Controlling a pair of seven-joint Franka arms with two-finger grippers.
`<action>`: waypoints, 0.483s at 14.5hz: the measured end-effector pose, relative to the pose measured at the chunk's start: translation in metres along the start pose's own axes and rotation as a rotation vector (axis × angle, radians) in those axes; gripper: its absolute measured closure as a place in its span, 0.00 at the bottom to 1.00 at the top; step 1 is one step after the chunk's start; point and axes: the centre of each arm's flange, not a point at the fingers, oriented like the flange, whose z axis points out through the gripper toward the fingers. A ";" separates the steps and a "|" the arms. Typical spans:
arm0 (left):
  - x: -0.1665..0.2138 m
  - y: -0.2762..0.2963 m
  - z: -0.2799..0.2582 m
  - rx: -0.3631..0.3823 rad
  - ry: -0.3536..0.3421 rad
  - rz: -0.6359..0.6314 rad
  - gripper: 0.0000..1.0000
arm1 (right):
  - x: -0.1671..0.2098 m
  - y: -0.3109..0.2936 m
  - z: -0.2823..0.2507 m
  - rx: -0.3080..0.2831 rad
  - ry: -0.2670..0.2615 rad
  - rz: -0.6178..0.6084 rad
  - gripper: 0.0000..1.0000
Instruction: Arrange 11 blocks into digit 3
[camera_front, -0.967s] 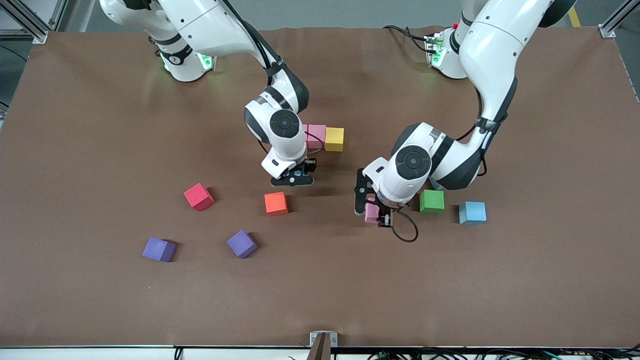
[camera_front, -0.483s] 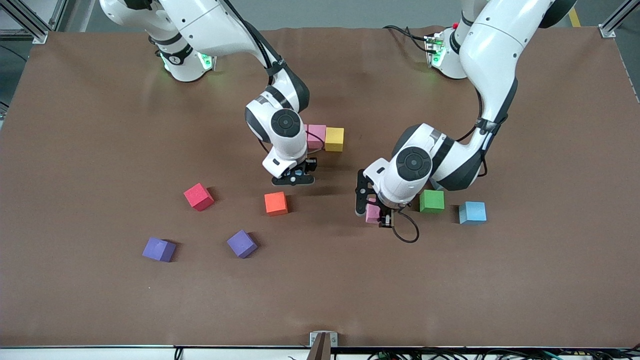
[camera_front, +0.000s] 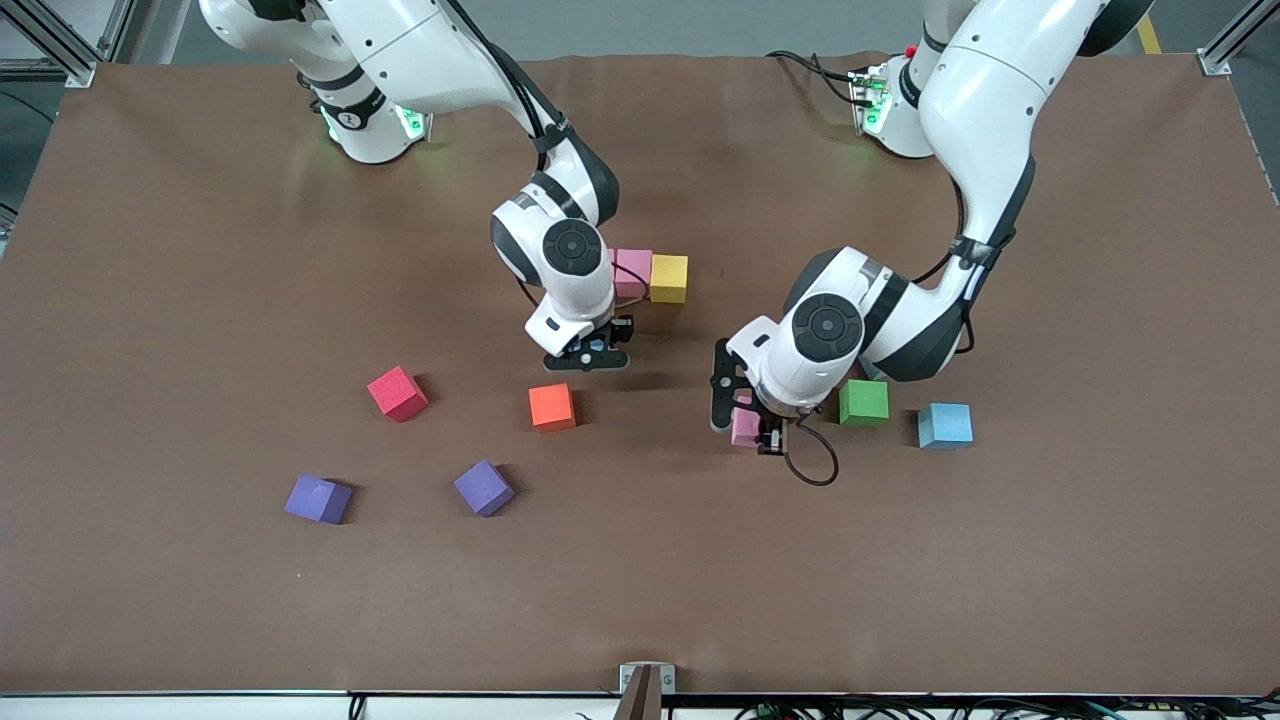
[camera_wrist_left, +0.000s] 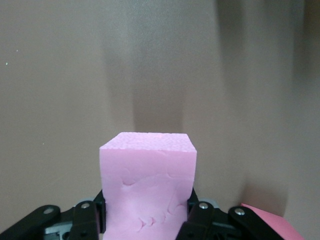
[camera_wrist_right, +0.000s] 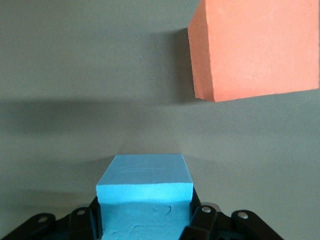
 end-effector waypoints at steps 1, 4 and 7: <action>0.000 0.000 0.000 -0.001 -0.001 -0.001 0.44 | 0.000 0.000 0.000 0.000 0.000 0.000 0.39; -0.001 0.000 0.001 -0.002 -0.002 -0.001 0.44 | 0.000 0.000 0.000 0.000 0.000 0.000 0.39; -0.001 0.000 0.001 -0.002 -0.002 -0.001 0.44 | 0.000 0.000 0.000 0.000 0.000 0.001 0.39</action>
